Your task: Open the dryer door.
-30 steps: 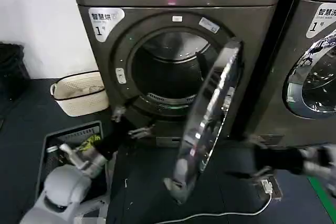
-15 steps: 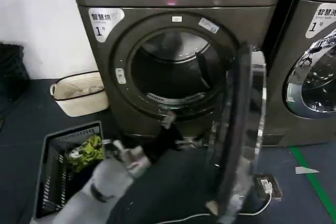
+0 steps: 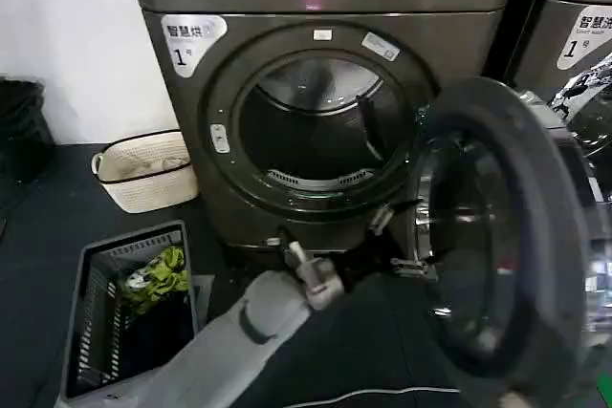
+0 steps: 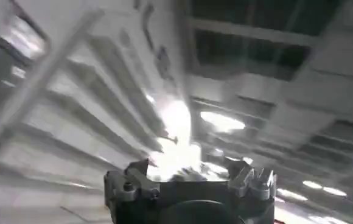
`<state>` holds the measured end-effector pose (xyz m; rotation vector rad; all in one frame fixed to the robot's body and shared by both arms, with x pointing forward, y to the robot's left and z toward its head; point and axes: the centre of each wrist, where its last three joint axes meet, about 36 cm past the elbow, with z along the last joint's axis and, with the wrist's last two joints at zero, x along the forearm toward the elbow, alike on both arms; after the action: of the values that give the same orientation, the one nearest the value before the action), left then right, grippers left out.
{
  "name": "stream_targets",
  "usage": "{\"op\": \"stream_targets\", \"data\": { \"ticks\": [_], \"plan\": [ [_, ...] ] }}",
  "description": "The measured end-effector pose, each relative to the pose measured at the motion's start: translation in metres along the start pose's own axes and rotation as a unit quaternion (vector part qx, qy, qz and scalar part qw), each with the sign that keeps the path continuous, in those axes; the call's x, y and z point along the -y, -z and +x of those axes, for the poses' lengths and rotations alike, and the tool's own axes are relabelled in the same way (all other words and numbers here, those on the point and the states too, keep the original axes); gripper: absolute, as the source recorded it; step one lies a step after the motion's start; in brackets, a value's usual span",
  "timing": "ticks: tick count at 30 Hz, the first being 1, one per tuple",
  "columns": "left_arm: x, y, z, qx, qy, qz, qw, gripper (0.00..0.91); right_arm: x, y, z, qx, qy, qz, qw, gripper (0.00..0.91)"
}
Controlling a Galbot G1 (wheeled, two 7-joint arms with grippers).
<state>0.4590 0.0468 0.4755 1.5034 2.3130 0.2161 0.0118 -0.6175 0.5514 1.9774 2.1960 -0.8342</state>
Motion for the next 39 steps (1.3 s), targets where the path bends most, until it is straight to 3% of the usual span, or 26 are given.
{"op": "stream_targets", "data": {
  "ticks": [9, 20, 24, 28, 39],
  "plan": [
    [0.005, -0.011, -0.054, -0.007, -0.034, -0.002, 0.999, 0.907, 0.039, -0.011, 0.005, -0.026, -0.099, 0.042, 0.994, 0.907],
    [-0.007, -0.020, -0.122, -0.031, -0.059, -0.009, 0.998, 0.907, 0.035, -0.016, 0.019, -0.039, -0.125, 0.053, 0.990, 0.907],
    [-0.015, -0.020, -0.140, -0.034, -0.058, -0.010, 0.998, 0.907, 0.029, -0.013, 0.021, -0.058, -0.143, 0.033, 0.987, 0.907],
    [-0.019, -0.018, -0.154, -0.043, -0.046, -0.003, 0.998, 0.907, 0.030, -0.018, 0.022, -0.048, -0.154, 0.029, 0.987, 0.907],
    [-0.032, -0.021, -0.159, -0.051, -0.031, 0.000, 0.998, 0.907, 0.059, -0.043, 0.022, -0.042, -0.199, 0.069, 0.977, 0.907]
  ]
}}
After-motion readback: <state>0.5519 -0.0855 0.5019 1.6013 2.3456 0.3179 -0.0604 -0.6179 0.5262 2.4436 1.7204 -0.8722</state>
